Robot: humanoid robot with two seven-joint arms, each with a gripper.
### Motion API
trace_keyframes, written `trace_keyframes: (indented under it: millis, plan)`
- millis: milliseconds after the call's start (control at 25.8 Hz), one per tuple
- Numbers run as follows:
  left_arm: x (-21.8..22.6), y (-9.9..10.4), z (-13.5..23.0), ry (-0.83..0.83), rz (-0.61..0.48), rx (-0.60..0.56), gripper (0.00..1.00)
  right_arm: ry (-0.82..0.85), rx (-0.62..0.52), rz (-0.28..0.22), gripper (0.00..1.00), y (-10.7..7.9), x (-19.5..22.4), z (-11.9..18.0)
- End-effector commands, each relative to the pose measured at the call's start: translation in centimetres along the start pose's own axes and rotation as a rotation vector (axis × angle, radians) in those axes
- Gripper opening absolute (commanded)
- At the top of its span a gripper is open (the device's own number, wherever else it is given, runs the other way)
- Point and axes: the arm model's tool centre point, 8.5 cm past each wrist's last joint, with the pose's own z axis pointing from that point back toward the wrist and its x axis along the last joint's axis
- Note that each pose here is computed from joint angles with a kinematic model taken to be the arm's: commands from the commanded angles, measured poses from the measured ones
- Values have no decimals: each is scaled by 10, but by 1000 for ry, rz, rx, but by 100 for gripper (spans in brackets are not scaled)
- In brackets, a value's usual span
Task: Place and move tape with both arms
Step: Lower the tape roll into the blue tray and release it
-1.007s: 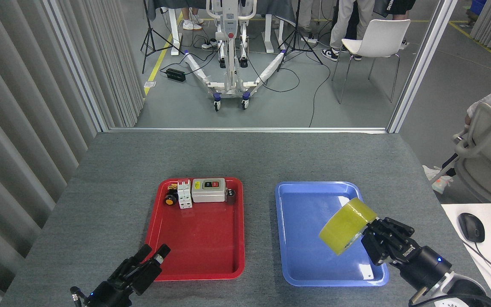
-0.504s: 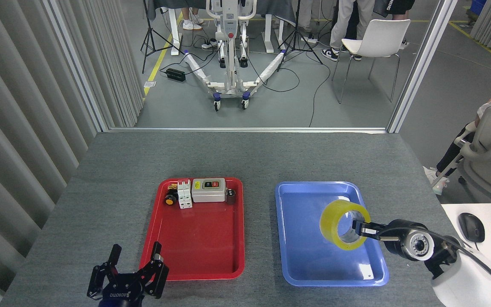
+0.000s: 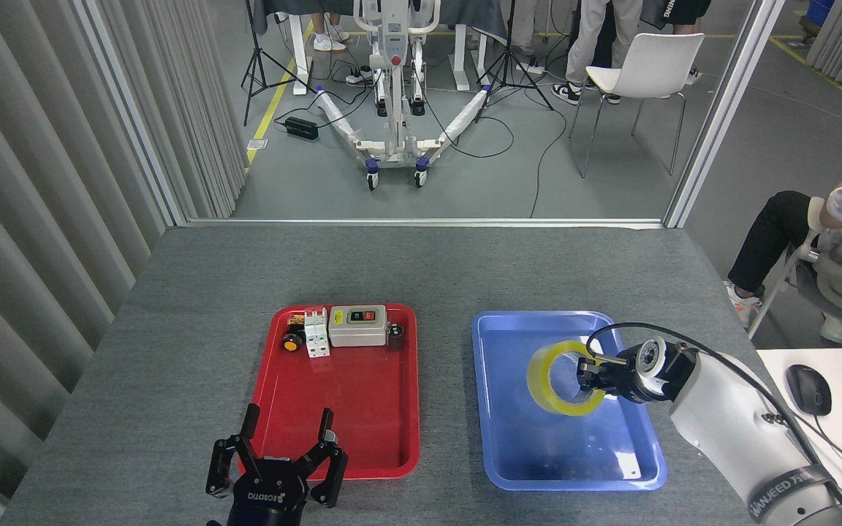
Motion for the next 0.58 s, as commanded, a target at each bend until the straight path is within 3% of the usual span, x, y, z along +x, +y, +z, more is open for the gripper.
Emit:
trace_keyframes:
  millis: [0,155,310,542]
  plan:
    - [-5,2,-14,-71,50,17,99,6,8,-4,15,-5,8,-7]
    - [-17,-9,-16,-55,-2,-17,99,85,46,-14,15,6,12,-21]
    - [-26,-21,-21,-54,-11,-40,99,124,5,-18,18,-10,16,-16]
    - [-50,-20,-11,-109,-178,-18,100,140,10,-31,24,-8,12,-18]
